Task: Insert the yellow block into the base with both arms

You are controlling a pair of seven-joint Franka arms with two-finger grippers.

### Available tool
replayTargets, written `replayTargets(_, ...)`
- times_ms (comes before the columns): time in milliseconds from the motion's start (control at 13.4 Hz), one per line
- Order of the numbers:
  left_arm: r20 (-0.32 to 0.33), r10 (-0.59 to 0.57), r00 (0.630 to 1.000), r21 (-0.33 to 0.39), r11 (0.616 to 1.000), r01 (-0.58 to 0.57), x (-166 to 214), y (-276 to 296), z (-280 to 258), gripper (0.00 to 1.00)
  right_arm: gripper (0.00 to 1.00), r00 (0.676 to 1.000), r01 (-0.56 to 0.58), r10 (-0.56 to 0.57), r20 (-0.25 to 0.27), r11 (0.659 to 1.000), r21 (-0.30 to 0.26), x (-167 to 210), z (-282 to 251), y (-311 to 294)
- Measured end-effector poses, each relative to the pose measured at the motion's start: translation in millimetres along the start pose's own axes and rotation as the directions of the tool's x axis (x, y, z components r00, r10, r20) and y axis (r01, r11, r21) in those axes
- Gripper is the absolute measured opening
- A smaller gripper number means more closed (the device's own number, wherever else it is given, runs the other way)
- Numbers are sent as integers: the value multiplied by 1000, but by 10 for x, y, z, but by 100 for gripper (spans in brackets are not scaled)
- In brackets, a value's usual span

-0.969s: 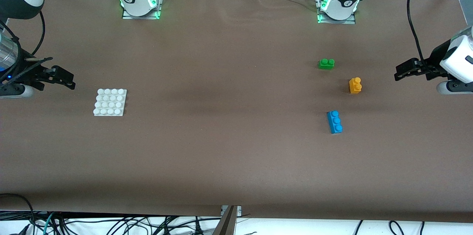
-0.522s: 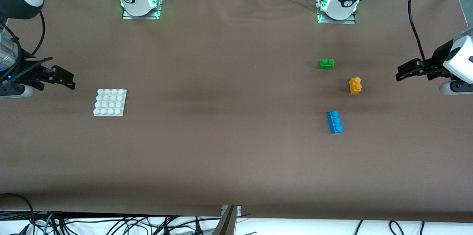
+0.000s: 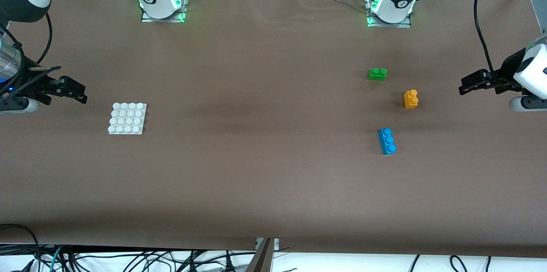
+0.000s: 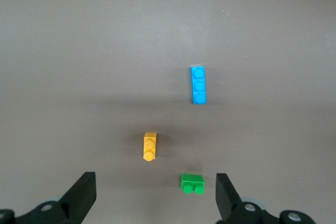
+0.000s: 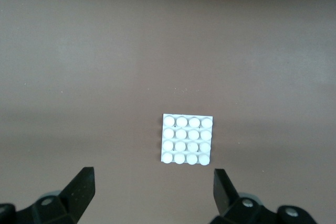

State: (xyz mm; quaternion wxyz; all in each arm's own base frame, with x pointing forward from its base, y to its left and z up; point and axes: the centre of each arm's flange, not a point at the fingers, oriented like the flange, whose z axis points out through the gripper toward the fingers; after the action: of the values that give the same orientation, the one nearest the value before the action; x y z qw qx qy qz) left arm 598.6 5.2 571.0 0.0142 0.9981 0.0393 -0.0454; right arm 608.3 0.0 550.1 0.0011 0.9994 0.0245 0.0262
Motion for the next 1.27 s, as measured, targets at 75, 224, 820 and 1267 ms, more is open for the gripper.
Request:
replayTargets(75,6,-2,1000,0,1000,2,18,-10,34,100,100,1000,0,0,0,1000,0,0,0,0)
replayTargets(224,11,-3,1000,0,1000,3,32,-16,61,100,100,1000,0,0,0,1000,0,0,0,0)
replayTargets(820,12,-3,1000,0,1000,3,35,-16,67,100,100,1000,0,0,0,1000,0,0,0,0)
replayTargets(1267,15,-3,1000,0,1000,3,42,-19,84,100,100,1000,0,0,0,1000,0,0,0,0)
